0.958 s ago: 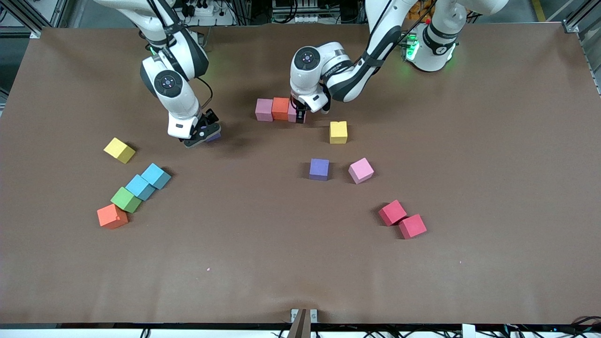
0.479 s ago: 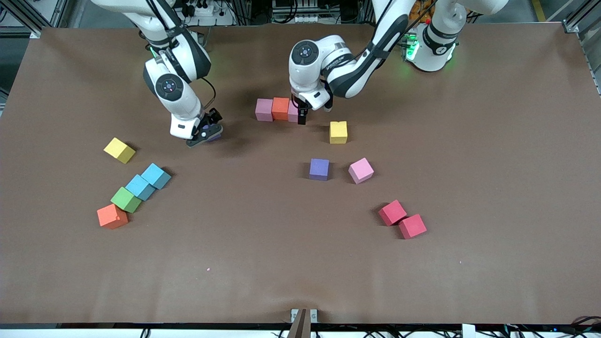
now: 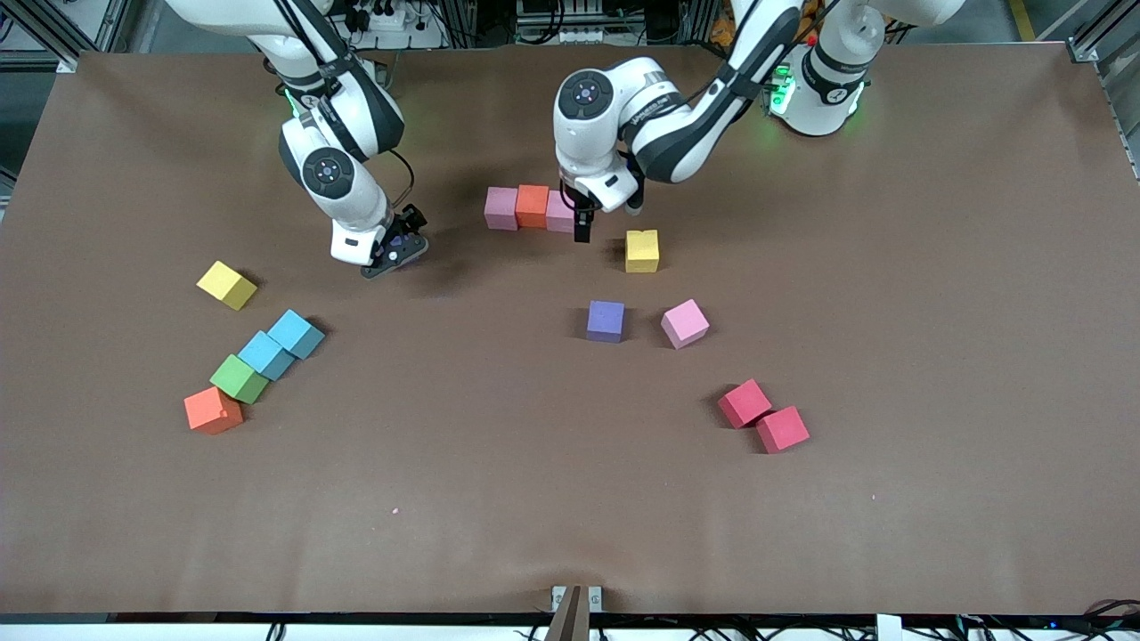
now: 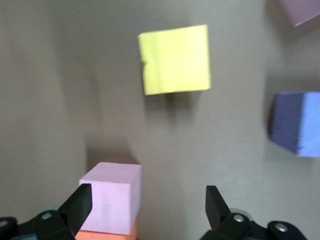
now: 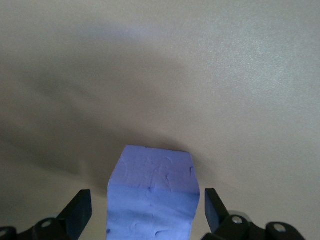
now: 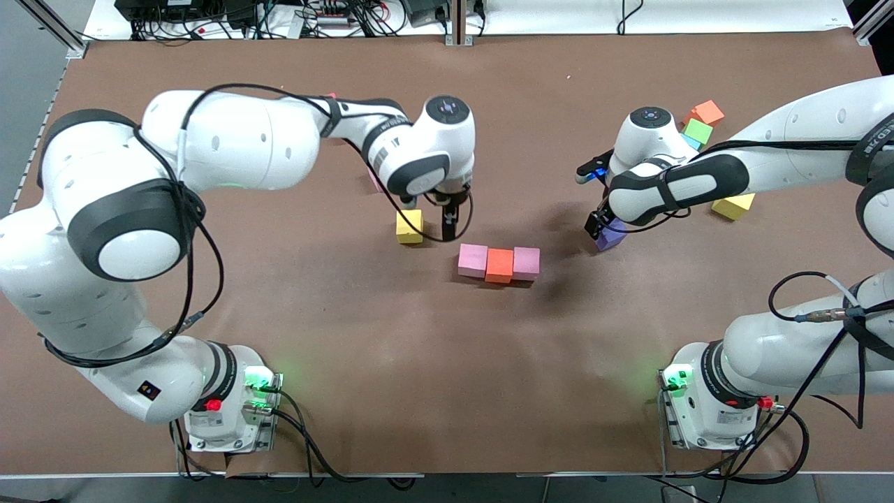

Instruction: Form number 2 with 11 blocks

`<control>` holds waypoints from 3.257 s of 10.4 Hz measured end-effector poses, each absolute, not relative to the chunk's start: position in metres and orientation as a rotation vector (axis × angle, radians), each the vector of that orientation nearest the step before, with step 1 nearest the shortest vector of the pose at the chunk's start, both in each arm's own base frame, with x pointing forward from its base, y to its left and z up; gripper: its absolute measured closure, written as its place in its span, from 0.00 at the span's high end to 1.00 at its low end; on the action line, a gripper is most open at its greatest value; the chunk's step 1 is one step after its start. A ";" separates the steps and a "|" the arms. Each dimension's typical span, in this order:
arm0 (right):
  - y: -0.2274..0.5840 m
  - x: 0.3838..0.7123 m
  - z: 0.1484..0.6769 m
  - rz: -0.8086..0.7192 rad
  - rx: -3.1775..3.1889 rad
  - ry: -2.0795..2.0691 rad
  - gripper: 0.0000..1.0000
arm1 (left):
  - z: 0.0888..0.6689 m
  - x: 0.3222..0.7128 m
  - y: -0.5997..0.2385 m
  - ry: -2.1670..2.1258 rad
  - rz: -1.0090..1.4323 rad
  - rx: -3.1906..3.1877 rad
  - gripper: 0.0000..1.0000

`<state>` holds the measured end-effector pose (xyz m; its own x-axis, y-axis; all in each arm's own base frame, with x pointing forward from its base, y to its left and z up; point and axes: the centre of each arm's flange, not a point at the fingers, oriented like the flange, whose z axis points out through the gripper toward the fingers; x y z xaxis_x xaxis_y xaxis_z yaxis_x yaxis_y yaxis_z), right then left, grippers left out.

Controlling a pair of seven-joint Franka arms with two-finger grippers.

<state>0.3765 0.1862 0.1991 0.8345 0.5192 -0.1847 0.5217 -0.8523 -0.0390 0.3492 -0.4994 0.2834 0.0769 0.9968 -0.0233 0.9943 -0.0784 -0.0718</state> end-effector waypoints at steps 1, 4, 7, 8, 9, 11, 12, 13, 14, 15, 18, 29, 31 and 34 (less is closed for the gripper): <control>0.187 0.376 0.196 -0.293 3.003 0.853 0.99 | 0.289 0.369 -0.490 -2.120 0.102 -2.280 1.00; 0.189 0.373 0.182 -0.310 3.027 0.858 0.99 | 0.295 0.419 -0.453 -2.111 0.070 -2.314 1.00; 0.186 0.373 0.179 -0.318 3.034 0.847 0.89 | 0.296 0.456 -0.418 -2.111 0.009 -2.326 1.00; 0.186 0.375 0.180 -0.313 3.035 0.846 0.75 | 0.296 0.465 -0.411 -2.105 0.005 -2.335 1.00; 0.186 0.379 0.183 -0.297 3.039 0.840 0.60 | 0.295 0.475 -0.406 -2.095 -0.013 -2.346 1.00; 0.187 0.398 0.199 -0.271 3.051 0.796 0.59 | 0.280 0.501 -0.399 -2.087 -0.051 -2.354 1.00; 0.189 0.413 0.215 -0.273 3.074 0.740 0.59 | 0.267 0.512 -0.402 -2.088 -0.042 -2.352 1.00; 0.196 0.431 0.236 -0.256 3.115 0.683 0.59 | 0.254 0.520 -0.408 -2.090 -0.019 -2.348 1.00; 0.208 0.448 0.258 -0.218 3.158 0.646 0.59 | 0.243 0.525 -0.412 -2.093 0.001 -2.345 1.00; 0.226 0.462 0.280 -0.185 3.193 0.615 0.59 | 0.239 0.529 -0.416 -2.098 0.012 -2.348 1.00; 0.312 0.468 0.320 -0.167 3.257 0.482 0.59 | 0.237 0.516 -0.437 -2.068 0.027 -2.381 1.00; 0.464 0.447 0.239 -0.179 3.209 0.021 0.59 | 0.211 0.506 -0.454 -2.163 0.066 -2.335 1.00; 0.476 0.425 0.228 -0.179 3.183 0.028 0.59 | 0.204 0.502 -0.458 -2.146 0.070 -2.345 1.00; 0.478 0.399 0.206 -0.158 3.186 -0.015 0.59 | 0.188 0.499 -0.457 -2.117 0.069 -2.349 0.99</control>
<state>0.3991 0.4779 0.2062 0.9951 -0.0067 -0.0990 -0.0115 -0.9988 -0.0480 0.4989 -0.4567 0.1883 0.1033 0.9935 -0.0471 0.9945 -0.1040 -0.0130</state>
